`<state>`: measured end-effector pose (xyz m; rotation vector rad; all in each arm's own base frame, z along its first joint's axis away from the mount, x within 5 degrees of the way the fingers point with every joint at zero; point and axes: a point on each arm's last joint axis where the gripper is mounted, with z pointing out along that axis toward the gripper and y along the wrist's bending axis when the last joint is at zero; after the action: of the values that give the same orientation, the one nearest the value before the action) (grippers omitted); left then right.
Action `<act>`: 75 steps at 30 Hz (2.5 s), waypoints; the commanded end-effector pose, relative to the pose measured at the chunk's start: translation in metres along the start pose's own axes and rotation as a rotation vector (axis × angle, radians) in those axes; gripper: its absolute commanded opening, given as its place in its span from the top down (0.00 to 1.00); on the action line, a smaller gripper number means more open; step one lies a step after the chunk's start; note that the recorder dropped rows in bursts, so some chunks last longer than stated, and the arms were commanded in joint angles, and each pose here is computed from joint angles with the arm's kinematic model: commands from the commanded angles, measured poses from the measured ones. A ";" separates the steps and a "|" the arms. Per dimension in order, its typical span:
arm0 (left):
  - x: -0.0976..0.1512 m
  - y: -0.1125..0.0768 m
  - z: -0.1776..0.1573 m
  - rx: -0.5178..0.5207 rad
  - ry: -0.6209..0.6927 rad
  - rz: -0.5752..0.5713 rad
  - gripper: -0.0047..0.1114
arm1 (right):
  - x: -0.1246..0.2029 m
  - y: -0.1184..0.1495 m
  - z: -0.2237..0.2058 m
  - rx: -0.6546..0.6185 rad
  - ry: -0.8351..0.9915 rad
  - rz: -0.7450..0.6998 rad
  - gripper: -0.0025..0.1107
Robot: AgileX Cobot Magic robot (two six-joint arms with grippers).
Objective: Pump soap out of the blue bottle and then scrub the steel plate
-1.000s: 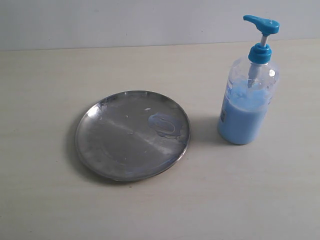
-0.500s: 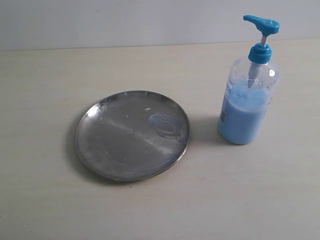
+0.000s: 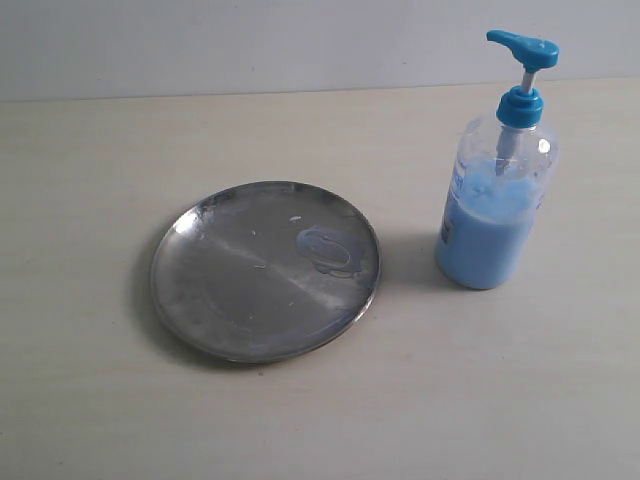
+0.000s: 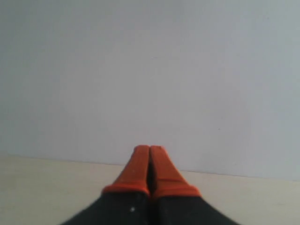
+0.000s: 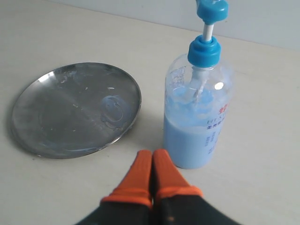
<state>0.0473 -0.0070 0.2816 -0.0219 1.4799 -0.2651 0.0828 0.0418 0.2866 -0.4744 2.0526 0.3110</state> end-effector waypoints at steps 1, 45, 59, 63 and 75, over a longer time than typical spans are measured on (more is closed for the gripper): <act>0.017 0.005 -0.003 -0.038 -0.004 -0.008 0.96 | 0.002 0.000 -0.001 0.000 0.004 -0.001 0.98; 0.097 0.026 -0.005 -0.178 0.333 0.061 0.96 | 0.002 0.000 -0.001 0.000 0.004 -0.001 0.98; 0.097 0.026 -0.005 -0.178 0.333 0.061 0.96 | 0.002 0.000 -0.001 0.000 0.004 -0.001 0.98; 0.097 0.026 -0.005 -0.178 0.333 0.061 0.96 | 0.002 0.000 -0.001 0.000 0.004 -0.001 0.98; 0.097 0.026 -0.005 -0.178 0.333 0.061 0.96 | 0.002 0.000 -0.001 0.000 0.004 -0.001 0.98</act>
<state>0.0537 0.0003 0.1827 -0.0796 1.8320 -0.0952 0.0822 0.0418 0.2857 -0.4776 2.0640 0.3132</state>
